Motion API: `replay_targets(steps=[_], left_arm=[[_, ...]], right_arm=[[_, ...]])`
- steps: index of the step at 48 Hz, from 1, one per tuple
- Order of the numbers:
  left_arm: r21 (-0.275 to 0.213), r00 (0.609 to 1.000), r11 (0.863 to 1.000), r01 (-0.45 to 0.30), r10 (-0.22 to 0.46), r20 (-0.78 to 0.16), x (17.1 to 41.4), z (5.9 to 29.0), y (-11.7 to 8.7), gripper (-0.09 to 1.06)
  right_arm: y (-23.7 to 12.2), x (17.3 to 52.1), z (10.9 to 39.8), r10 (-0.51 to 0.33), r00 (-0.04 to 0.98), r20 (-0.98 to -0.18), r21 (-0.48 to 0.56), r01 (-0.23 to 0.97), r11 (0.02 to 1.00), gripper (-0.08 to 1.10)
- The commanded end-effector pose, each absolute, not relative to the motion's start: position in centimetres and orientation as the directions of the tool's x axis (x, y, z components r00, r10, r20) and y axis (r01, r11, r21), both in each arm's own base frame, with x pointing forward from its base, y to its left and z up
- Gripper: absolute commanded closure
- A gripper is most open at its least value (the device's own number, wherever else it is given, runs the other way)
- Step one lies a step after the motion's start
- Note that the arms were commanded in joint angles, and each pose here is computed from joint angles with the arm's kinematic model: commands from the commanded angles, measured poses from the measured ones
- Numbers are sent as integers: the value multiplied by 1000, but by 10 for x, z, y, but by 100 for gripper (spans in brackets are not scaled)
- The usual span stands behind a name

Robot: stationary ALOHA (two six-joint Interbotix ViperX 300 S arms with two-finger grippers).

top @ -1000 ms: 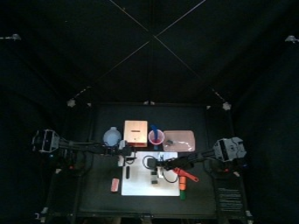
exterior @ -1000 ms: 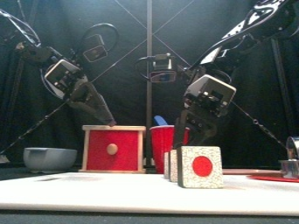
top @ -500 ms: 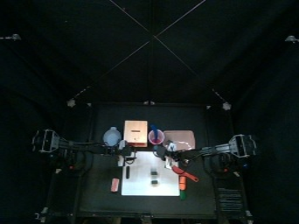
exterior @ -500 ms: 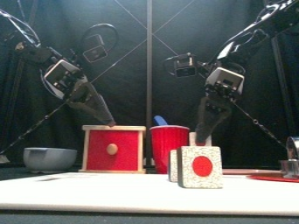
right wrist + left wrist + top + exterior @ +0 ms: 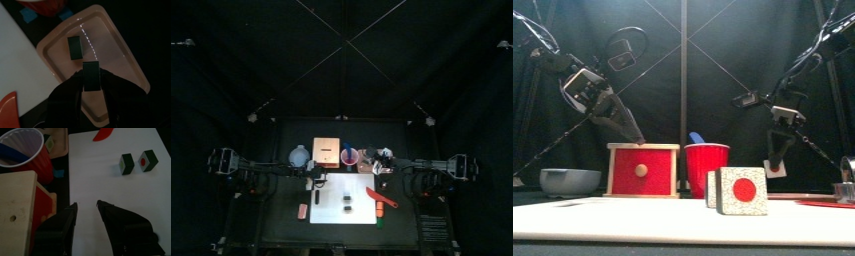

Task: Place sushi on board then cut the sushi with the knife then place the pieces on the plate
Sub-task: Place the 4 sushi pieces on the plate

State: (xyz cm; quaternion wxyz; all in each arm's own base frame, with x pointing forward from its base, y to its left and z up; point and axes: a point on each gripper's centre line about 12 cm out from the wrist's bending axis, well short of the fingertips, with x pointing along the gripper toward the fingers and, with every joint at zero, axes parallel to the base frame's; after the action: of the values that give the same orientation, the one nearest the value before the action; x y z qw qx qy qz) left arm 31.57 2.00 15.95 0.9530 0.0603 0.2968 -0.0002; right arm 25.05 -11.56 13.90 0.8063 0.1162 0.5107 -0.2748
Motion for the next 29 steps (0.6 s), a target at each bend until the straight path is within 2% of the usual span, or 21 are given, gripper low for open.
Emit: replay_targets(steps=[1,10,21,29], left_arm=[[117,835,993,28,41,-548,319,165,22,19],[116,835,993,25,43,-548,318,165,23,19],[115,837,993,24,43,-545,319,166,23,19],[116,839,993,25,42,-543,320,167,23,19]], right_arm=[[-118,256,140,-323,379,-867,-64,559,827,38],[-119,257,139,-323,388,-863,-63,552,831,29],[-114,257,153,-332,397,-855,-65,554,830,28],[-79,283,173,-282,497,-821,-49,431,901,28]])
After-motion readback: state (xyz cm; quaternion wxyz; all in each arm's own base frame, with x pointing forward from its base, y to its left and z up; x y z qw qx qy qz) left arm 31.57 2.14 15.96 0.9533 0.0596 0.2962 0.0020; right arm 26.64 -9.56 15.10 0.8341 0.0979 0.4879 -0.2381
